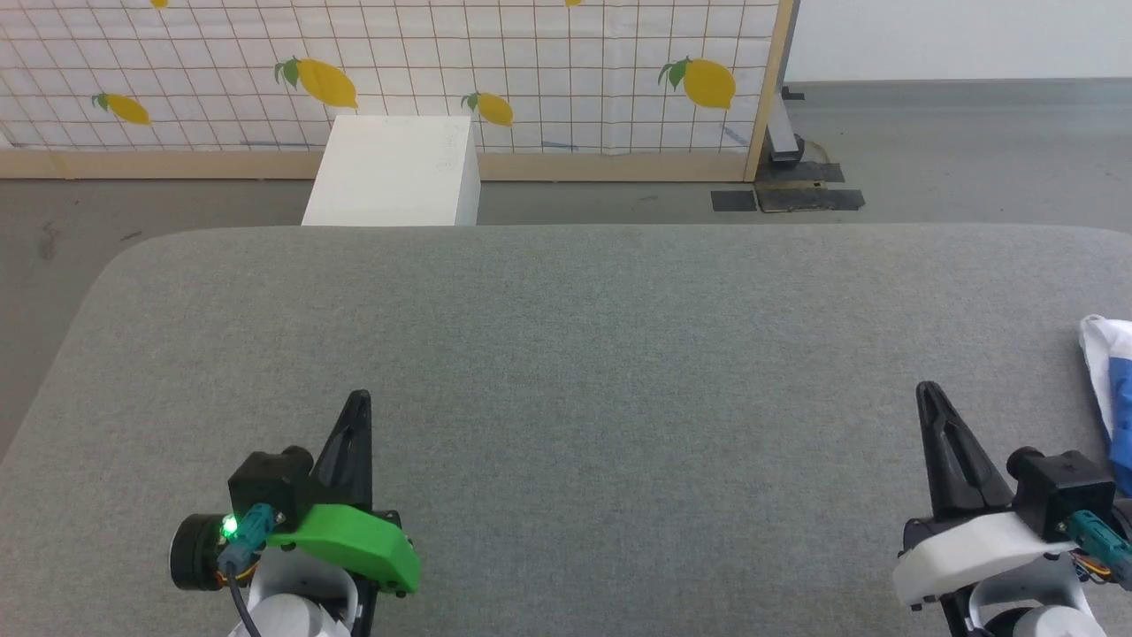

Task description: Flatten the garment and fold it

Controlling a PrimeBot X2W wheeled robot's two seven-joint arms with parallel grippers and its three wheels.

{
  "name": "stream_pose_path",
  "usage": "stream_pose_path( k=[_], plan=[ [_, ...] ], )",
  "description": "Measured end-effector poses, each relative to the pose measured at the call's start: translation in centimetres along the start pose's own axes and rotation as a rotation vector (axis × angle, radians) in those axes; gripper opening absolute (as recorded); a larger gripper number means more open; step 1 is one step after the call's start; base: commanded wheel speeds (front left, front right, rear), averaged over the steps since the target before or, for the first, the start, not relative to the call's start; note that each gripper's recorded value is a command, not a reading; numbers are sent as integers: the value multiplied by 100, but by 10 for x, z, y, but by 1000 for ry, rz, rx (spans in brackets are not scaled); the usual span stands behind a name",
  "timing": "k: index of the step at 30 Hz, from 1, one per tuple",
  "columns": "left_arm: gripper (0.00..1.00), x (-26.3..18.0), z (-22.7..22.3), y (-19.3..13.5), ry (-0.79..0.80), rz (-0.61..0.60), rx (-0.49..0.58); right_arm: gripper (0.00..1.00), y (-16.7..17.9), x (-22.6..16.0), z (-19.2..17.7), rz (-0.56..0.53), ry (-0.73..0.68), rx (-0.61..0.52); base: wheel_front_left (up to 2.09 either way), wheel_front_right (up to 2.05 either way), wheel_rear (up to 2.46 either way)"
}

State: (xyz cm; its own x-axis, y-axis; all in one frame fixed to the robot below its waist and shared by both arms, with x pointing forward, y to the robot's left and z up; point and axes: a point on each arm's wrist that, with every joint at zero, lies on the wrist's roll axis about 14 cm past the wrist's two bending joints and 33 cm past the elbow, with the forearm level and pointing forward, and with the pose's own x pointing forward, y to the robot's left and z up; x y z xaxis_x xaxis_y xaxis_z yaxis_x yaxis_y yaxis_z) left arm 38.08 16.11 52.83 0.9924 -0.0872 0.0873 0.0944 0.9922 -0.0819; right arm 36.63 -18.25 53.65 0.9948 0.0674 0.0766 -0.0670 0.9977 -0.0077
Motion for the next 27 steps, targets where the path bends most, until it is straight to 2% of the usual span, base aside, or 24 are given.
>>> stream_pose_path(
  k=[27],
  plan=[
    [0, -1, 2, 4, 25, 22, 54, 0, 8, 1, -4, 23, 29, -10, 0, 0, 0]
  ],
)
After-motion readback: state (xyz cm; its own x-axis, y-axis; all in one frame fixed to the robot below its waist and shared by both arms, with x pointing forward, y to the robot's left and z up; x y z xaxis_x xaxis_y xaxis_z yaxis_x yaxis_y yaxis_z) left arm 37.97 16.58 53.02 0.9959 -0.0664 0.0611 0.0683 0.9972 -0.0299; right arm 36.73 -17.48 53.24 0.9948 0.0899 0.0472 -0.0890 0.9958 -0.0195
